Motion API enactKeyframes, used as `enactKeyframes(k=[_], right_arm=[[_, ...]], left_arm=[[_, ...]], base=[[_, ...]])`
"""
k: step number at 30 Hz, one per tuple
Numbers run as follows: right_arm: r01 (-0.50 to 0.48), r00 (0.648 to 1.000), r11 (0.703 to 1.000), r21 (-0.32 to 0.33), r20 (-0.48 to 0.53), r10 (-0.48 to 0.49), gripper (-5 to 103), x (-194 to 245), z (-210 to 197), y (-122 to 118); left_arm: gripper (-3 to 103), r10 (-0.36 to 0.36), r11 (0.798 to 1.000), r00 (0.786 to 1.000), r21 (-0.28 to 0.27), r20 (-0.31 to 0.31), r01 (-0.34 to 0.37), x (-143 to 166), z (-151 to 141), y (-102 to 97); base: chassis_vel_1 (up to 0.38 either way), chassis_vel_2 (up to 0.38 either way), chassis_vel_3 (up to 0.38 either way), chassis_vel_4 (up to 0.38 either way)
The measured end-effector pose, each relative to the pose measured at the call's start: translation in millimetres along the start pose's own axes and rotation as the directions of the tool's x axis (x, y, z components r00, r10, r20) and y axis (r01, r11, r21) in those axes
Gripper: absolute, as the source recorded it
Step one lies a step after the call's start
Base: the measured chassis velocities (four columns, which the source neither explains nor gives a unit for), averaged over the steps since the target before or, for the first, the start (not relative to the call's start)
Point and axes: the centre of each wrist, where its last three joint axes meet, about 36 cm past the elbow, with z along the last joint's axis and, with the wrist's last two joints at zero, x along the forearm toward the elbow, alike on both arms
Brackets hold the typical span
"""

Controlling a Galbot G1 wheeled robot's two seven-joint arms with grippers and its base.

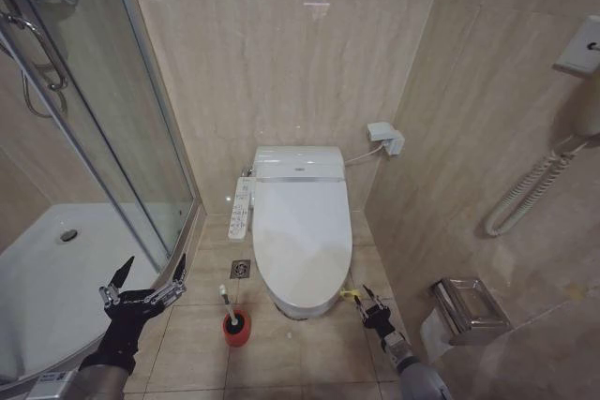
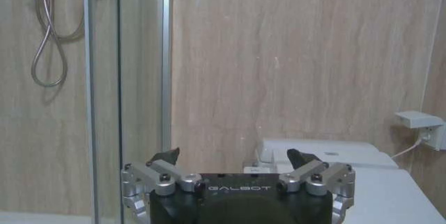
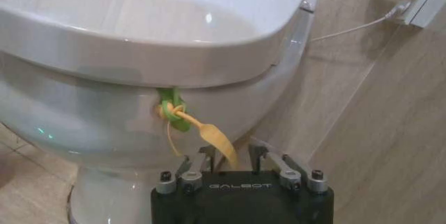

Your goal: Open the toilet lid, clean the toilet bowl with a toilet brush, close the toilet lid, and flush.

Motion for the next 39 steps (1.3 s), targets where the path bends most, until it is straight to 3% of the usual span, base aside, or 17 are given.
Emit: enactKeyframes(k=[3, 4, 11, 12, 39], right_arm=[[0.000, 1.000, 1.000, -0.002, 0.001, 0.000, 45, -0.3, -0.6, 1.0], [0.000, 1.000, 1.000, -0.003, 0.002, 0.000, 19, -0.4, -0.9, 1.2], [-0.006, 1.000, 1.000, -0.008, 0.009, 0.007, 19, -0.5, -2.1, -1.5], [-0.010, 1.000, 1.000, -0.012, 0.014, 0.011, 1, -0.6, -3.5, -2.7], [-0.127, 0.975, 0.982, -0.140, 0.165, 0.149, 1, 6.6, -74.2, -38.1]], left_arm=[[100, 0.000, 1.000, 1.000, 0.000, 0.000, 0.000, 0.0, 0.0, 0.0], [100, 0.000, 1.000, 1.000, 0.000, 0.000, 0.000, 0.0, 0.0, 0.0], [100, 0.000, 1.000, 1.000, 0.000, 0.000, 0.000, 0.0, 0.0, 0.0], [100, 0.000, 1.000, 1.000, 0.000, 0.000, 0.000, 0.0, 0.0, 0.0], [100, 0.000, 1.000, 1.000, 0.000, 0.000, 0.000, 0.0, 0.0, 0.0]], base=[[0.000, 0.000, 0.000, 0.000], [0.000, 0.000, 0.000, 0.000], [0.000, 0.000, 0.000, 0.000], [0.000, 0.000, 0.000, 0.000], [0.000, 0.000, 0.000, 0.000]])
